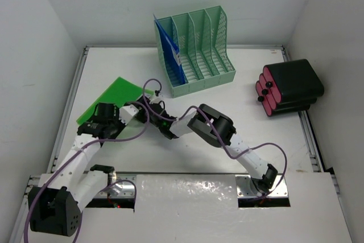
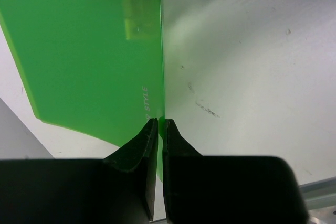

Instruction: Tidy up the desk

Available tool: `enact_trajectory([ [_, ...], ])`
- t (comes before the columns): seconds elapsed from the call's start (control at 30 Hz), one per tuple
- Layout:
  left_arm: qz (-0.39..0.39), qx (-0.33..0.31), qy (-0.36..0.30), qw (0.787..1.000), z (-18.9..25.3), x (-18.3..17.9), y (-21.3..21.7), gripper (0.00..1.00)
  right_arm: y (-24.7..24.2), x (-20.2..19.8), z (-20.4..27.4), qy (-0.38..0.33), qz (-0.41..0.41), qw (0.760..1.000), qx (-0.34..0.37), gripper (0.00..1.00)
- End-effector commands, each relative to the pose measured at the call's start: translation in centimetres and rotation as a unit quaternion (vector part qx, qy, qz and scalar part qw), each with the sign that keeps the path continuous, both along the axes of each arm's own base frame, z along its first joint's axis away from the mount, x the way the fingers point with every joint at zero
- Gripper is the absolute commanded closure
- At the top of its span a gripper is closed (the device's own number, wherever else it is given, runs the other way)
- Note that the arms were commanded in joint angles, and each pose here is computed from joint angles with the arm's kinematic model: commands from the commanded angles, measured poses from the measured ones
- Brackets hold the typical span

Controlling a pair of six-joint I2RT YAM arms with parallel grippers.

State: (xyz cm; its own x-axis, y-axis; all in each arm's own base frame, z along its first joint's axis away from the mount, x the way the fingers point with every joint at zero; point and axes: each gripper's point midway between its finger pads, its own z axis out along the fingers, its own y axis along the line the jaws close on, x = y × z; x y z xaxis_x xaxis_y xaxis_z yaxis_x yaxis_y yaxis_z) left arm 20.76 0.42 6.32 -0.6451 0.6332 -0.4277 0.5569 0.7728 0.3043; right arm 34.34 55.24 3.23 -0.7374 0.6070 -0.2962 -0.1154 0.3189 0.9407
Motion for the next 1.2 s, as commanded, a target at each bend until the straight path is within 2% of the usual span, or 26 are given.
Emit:
enact_trajectory([
  [0.0,-0.025,-0.009,0.005,1.0,0.0,-0.5,-0.5,1.0,0.8,1.3,-1.6,0.041,-0.033,0.998,0.015,0.32],
  [0.03,-0.027,-0.009,0.005,1.0,0.1,-0.5,-0.5,1.0,1.0,1.6,-1.2,0.044,-0.037,0.998,0.019,0.36],
  [0.1,-0.031,-0.012,0.008,0.999,0.2,-0.7,-0.6,1.0,1.2,2.1,-1.9,0.053,-0.045,0.997,0.018,0.52],
  [0.13,-0.034,-0.013,0.006,0.999,0.5,-0.6,-0.7,1.0,1.1,2.3,-2.0,0.055,-0.049,0.997,0.019,0.63],
  [0.17,-0.034,-0.013,0.004,0.999,0.7,-0.7,-0.7,1.0,1.0,2.2,-2.1,0.056,-0.048,0.997,0.017,0.85],
  [0.23,-0.031,-0.018,0.007,0.999,1.2,-1.0,-0.8,1.0,0.4,1.8,-1.9,0.046,-0.045,0.998,0.004,1.0],
  [0.27,-0.029,-0.017,0.014,0.999,1.3,-1.5,-0.7,1.0,0.2,1.8,-0.3,0.033,-0.043,0.998,0.009,1.0],
  [0.3,-0.026,-0.016,0.017,0.999,1.6,-1.6,-0.6,0.89,-0.6,1.3,-0.9,0.021,-0.038,0.999,-0.015,1.0],
  [0.33,-0.02,-0.021,0.009,1.0,2.6,-1.3,-0.7,0.49,-0.9,1.1,-0.4,0.011,-0.035,0.999,-0.021,1.0],
  [0.37,-0.018,-0.023,0.019,0.999,3.0,-1.9,-0.7,0.28,-1.6,0.6,-0.5,0.003,-0.032,0.999,-0.029,1.0],
  [0.4,-0.012,-0.034,0.003,0.999,4.7,-1.4,-0.9,0.18,-1.9,0.6,1.5,-0.03,-0.026,0.999,-0.035,1.0],
  [0.47,-0.004,-0.046,-0.002,0.999,6.7,-1.7,-1.1,0.09,-2.9,-0.1,2.3,-0.081,-0.01,0.994,-0.069,1.0],
  [0.5,0.005,-0.053,-0.03,0.998,9.1,-1.0,-1.1,0.08,-3.0,-0.3,4.9,-0.108,-0.004,0.992,-0.065,1.0],
  [0.57,0.026,-0.057,-0.056,0.996,11.7,-0.8,-0.6,0.05,-3.7,-1.4,6.0,-0.143,0.022,0.986,-0.087,1.0],
  [0.6,0.042,-0.061,-0.09,0.993,14.4,-0.3,-0.4,0.04,-4.2,-1.7,8.4,-0.184,0.028,0.978,-0.097,1.0],
  [0.7,0.088,-0.073,-0.152,0.982,18.8,0.5,0.3,0.0,-6.1,-3.5,9.4,-0.24,0.062,0.958,-0.141,1.0],
  [0.73,0.095,-0.081,-0.166,0.978,19.6,0.8,0.2,0.01,-6.6,-4.2,12.3,-0.267,0.067,0.952,-0.133,1.0],
  [0.77,0.107,-0.081,-0.185,0.974,20.4,1.3,0.6,0.01,-7.6,-5.0,11.6,-0.27,0.083,0.947,-0.157,1.0],
  [0.8,0.124,-0.081,-0.196,0.969,20.9,1.6,0.9,0.01,-8.1,-5.9,12.0,-0.298,0.107,0.933,-0.174,1.0],
  [0.83,0.132,-0.081,-0.203,0.967,21.1,1.9,1.1,0.0,-8.8,-6.9,14.8,-0.322,0.113,0.925,-0.166,1.0],
  [0.87,0.138,-0.081,-0.218,0.963,21.5,2.5,1.3,0.0,-10.2,-7.8,13.2,-0.325,0.134,0.914,-0.202,1.0],
  [0.9,0.146,-0.082,-0.23,0.959,21.7,2.9,1.5,0.0,-11.5,-8.6,15.0,-0.335,0.137,0.908,-0.21,1.0],
  [1.1,0.165,-0.094,-0.238,0.953,21.0,4.6,1.5,0.0,-17.3,-12.5,17.4,-0.391,0.2,0.848,-0.296,1.0],
  [1.13,0.167,-0.094,-0.243,0.951,21.0,5.2,1.6,0.0,-18.8,-13.0,16.5,-0.372,0.216,0.84,-0.332,1.0],
  [1.17,0.174,-0.091,-0.24,0.951,20.4,5.4,1.8,0.0,-20.4,-13.2,18.3,-0.391,0.207,0.827,-0.348,1.0],
])
